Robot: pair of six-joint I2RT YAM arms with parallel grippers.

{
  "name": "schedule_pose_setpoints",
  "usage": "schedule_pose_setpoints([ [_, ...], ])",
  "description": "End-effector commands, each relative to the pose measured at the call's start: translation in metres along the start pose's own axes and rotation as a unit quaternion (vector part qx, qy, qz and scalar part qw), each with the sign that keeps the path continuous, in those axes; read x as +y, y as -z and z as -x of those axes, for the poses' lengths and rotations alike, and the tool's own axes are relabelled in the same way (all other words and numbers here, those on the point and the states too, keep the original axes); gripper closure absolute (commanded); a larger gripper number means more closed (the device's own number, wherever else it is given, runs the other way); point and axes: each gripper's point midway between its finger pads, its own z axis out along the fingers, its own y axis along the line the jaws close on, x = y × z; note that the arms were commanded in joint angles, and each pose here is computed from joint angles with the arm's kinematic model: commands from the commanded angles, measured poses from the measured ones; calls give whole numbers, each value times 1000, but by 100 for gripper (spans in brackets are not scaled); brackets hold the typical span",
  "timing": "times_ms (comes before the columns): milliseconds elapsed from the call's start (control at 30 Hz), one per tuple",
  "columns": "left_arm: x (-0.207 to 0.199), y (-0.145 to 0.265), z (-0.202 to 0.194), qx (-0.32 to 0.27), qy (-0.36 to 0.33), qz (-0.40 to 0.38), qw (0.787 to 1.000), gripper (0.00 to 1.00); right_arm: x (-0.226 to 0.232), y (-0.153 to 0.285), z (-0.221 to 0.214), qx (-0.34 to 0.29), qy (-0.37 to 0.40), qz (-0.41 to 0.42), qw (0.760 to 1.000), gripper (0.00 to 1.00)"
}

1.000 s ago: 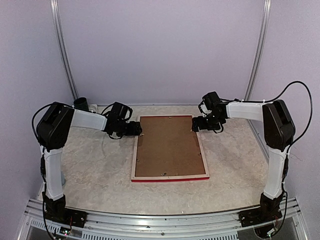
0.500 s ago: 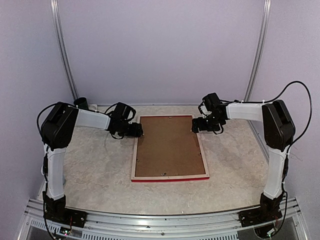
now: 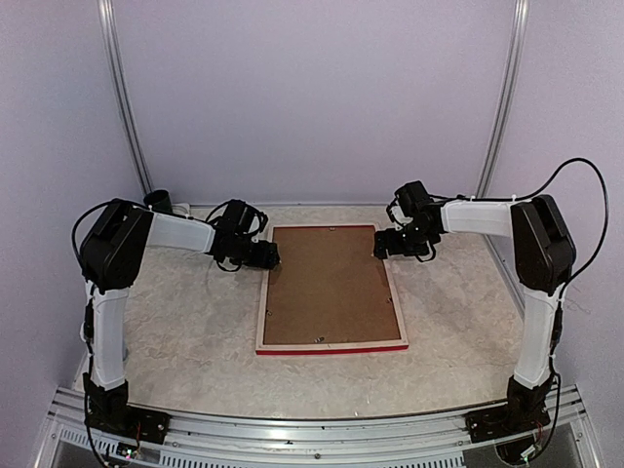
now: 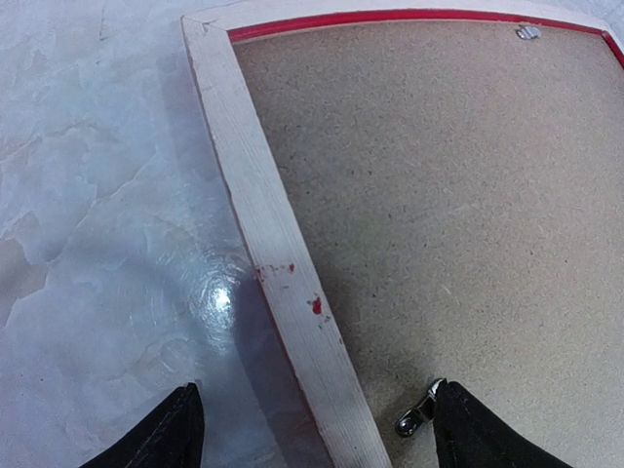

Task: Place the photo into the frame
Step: Press the fastener onto the backboard.

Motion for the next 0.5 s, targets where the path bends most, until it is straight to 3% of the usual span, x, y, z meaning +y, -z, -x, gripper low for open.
schedule_pose_setpoints([
  [0,-12,-1,-8,20,-20,-24,999,20,1,-3,-4,7,-2,10,1000,4],
  [400,-7,-6,-11,40,-39,13,998,21,2,-1,-7,11,-4,13,1000,4],
  [467,-7,-7,-12,41,-36,13,998,26,2,-1,-6,10,-4,13,1000,4],
])
